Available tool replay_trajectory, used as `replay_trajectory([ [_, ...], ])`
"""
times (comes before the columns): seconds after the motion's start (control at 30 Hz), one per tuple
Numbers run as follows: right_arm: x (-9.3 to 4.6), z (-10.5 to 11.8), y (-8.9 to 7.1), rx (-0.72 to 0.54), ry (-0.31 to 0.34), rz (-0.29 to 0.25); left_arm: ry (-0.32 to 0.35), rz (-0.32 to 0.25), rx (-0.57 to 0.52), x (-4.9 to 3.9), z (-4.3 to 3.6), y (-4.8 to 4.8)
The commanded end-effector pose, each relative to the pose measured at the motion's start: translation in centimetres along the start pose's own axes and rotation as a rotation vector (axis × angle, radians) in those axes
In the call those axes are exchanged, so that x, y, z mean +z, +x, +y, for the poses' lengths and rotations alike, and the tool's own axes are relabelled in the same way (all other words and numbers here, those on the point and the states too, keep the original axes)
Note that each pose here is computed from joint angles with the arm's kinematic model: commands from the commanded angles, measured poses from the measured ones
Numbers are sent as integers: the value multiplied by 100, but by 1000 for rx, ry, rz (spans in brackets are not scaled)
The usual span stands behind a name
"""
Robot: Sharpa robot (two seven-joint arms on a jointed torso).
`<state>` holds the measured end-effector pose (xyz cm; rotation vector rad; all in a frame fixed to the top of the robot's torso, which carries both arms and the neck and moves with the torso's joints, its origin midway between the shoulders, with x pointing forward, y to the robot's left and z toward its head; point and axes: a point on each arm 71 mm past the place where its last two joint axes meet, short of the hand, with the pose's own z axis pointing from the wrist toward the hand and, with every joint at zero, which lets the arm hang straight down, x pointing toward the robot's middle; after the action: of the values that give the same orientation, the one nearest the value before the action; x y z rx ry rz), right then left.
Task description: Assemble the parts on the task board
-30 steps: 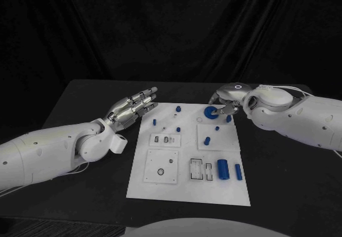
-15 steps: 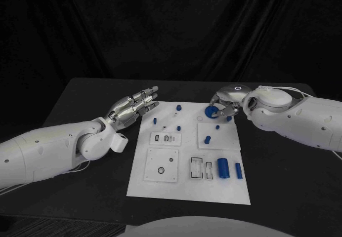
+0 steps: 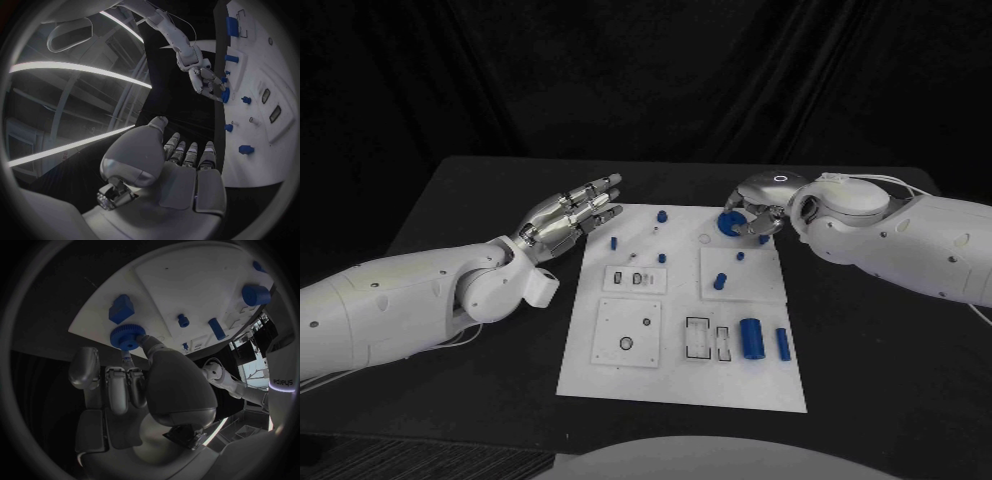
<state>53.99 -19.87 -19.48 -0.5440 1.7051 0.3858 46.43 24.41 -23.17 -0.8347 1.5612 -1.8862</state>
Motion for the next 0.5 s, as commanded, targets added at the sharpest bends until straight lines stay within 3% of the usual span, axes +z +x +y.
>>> replay_trajectory([
  [0.03, -14, -12, 125, -4, 11, 58, 7, 15, -13, 6, 0, 21],
  [0.5, -17, 1, 137, -2, -3, 51, 5, 18, -15, 8, 4, 27],
])
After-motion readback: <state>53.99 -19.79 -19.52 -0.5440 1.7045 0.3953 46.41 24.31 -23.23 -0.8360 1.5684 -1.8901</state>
